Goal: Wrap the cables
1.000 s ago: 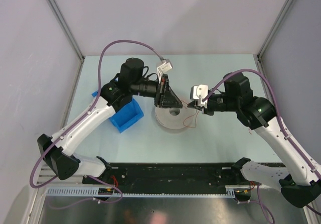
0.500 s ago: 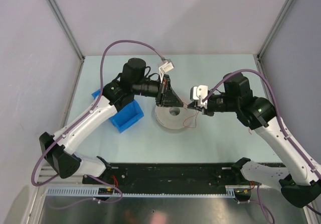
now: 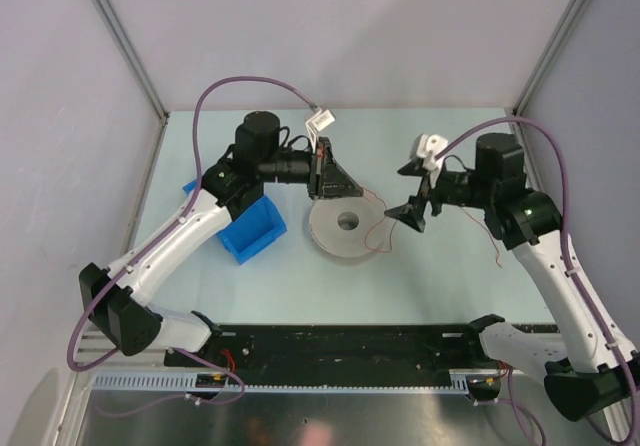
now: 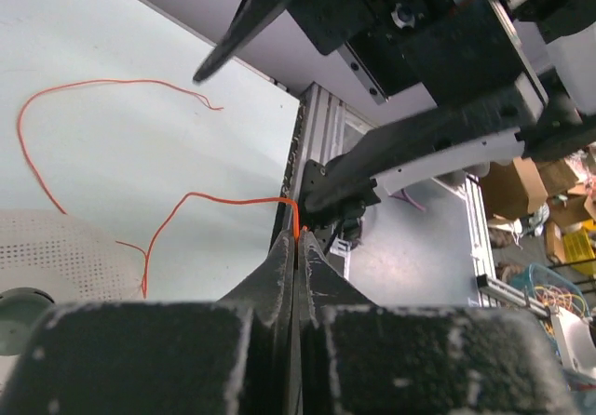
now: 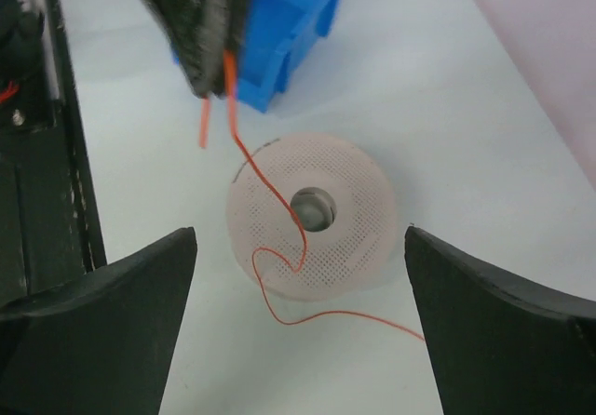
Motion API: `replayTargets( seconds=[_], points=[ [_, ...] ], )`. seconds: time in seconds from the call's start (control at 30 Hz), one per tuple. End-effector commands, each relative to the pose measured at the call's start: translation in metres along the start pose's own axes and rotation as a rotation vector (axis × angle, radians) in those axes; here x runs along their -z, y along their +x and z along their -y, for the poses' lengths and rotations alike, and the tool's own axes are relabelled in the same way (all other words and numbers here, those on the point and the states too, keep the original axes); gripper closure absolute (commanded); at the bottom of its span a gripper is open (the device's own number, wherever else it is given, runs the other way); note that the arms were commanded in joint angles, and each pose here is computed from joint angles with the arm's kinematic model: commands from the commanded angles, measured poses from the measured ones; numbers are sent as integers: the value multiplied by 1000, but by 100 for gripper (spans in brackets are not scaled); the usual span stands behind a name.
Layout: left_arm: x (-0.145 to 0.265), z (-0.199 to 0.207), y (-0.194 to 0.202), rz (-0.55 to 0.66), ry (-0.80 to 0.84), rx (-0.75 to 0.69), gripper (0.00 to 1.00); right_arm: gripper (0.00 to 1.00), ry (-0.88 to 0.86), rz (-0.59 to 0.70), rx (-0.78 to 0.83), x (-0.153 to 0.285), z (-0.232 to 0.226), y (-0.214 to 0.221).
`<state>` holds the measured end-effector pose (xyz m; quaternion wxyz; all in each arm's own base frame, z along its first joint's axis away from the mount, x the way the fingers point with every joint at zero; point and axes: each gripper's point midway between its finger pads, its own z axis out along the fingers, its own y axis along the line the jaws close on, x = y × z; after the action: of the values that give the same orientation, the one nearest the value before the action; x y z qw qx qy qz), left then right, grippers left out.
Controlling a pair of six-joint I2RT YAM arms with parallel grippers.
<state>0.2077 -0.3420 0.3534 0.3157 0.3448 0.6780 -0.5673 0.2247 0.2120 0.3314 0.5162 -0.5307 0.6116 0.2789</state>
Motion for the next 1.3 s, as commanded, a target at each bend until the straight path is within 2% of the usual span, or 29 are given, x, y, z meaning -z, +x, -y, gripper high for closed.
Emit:
replayTargets(
  seconds=[0.0, 0.27, 0.43, 0.57, 0.73, 0.93, 1.27],
  points=[
    [10, 16, -29, 122, 55, -41, 100, 1, 61, 175, -111, 17, 20, -25],
    [20, 23, -59, 279, 96, -111, 100, 1, 98, 371, -204, 23, 23, -71],
    [22, 30, -69, 329, 131, -150, 100, 1, 22, 451, -124, 21, 9, -86],
    [23, 35, -72, 343, 151, -170, 100, 5, -18, 486, -77, 17, 3, -92],
    [24, 38, -70, 350, 168, -183, 100, 18, -34, 505, -66, 10, 3, -95],
    [24, 38, -69, 358, 171, -183, 100, 43, -78, 530, -81, 6, -3, -102],
    [25, 39, -68, 360, 178, -186, 100, 60, -107, 518, -115, -4, -4, -98]
  ],
)
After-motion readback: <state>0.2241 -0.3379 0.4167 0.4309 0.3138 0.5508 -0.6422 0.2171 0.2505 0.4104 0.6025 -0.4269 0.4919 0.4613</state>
